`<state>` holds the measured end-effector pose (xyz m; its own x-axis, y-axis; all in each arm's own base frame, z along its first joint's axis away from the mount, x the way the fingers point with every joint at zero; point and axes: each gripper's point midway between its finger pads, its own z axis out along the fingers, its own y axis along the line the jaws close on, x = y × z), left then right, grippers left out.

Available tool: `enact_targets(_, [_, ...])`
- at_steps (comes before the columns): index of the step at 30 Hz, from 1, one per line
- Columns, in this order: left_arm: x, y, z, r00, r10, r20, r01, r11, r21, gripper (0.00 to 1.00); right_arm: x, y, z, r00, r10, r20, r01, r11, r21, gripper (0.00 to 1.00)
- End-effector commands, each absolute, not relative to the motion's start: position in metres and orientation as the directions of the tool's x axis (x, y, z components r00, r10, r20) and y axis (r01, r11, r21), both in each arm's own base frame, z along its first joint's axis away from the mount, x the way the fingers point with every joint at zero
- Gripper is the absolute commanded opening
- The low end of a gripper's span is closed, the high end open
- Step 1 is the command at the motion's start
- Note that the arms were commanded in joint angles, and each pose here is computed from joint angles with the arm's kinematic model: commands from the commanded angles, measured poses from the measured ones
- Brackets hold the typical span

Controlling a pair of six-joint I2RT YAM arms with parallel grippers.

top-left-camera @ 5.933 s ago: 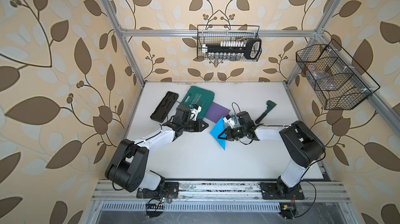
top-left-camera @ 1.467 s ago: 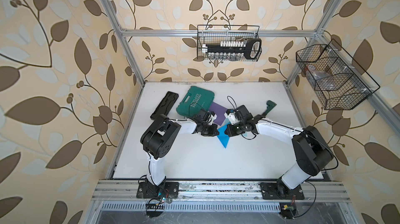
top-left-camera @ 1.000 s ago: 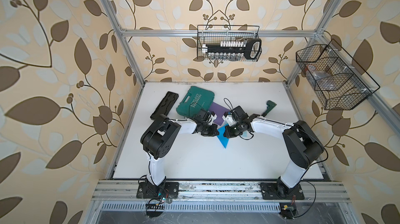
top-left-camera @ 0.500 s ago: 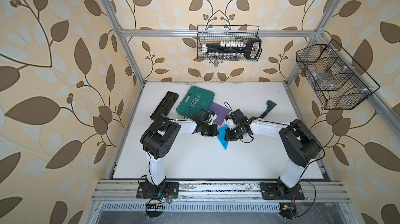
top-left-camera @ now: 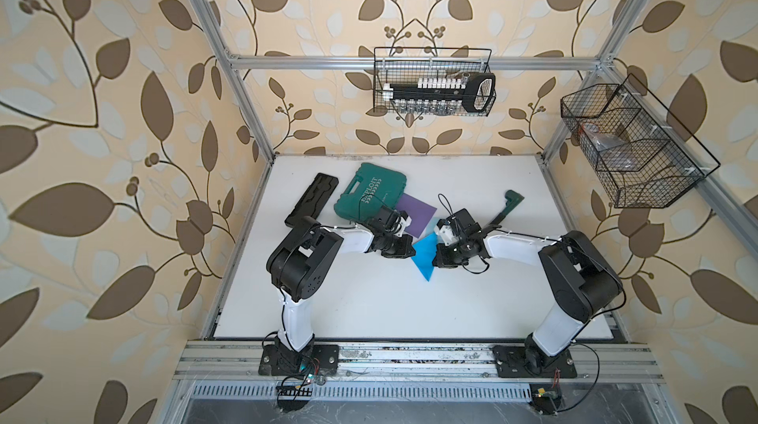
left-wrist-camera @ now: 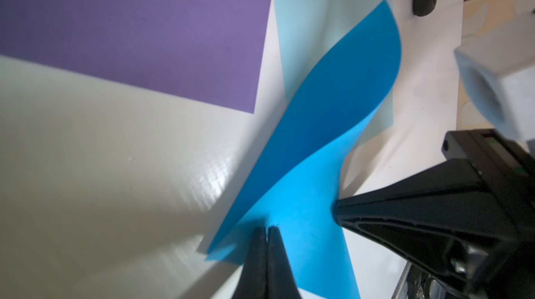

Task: Fold the square paper diagonally
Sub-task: Place the paper at the center of the board.

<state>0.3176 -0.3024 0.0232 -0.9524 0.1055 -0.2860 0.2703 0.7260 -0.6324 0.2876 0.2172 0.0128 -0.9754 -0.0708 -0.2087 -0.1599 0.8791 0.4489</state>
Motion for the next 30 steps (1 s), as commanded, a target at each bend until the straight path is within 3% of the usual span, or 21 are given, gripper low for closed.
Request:
enact_targets(1, [0.308, -0.281, -0.003, -0.967, 0.116, -0.228, 0.225, 0.807, -0.546, 0.00, 0.269, 0.201, 0.002, -0.987, -0.061, -0.151, -0.119, 0.904, 0.411, 0.00])
enact_targets(8, [0.308, -0.282, -0.004, -0.968, 0.116, -0.224, 0.224, 0.805, -0.550, 0.00, 0.284, 0.234, 0.050, -0.965, -0.038, -0.259, -0.171, 0.841, 0.514, 0.00])
enact_targets(17, [0.308, -0.281, -0.004, -0.967, 0.116, -0.226, 0.224, 0.807, -0.546, 0.00, 0.287, 0.255, 0.020, -0.986, -0.028, -0.167, -0.114, 0.839, 0.531, 0.00])
enact_targets(30, [0.309, -0.279, -0.005, -0.968, 0.112, -0.225, 0.219, 0.817, -0.534, 0.00, 0.238, 0.222, -0.013, -0.996, -0.043, -0.073, -0.072, 0.887, 0.457, 0.00])
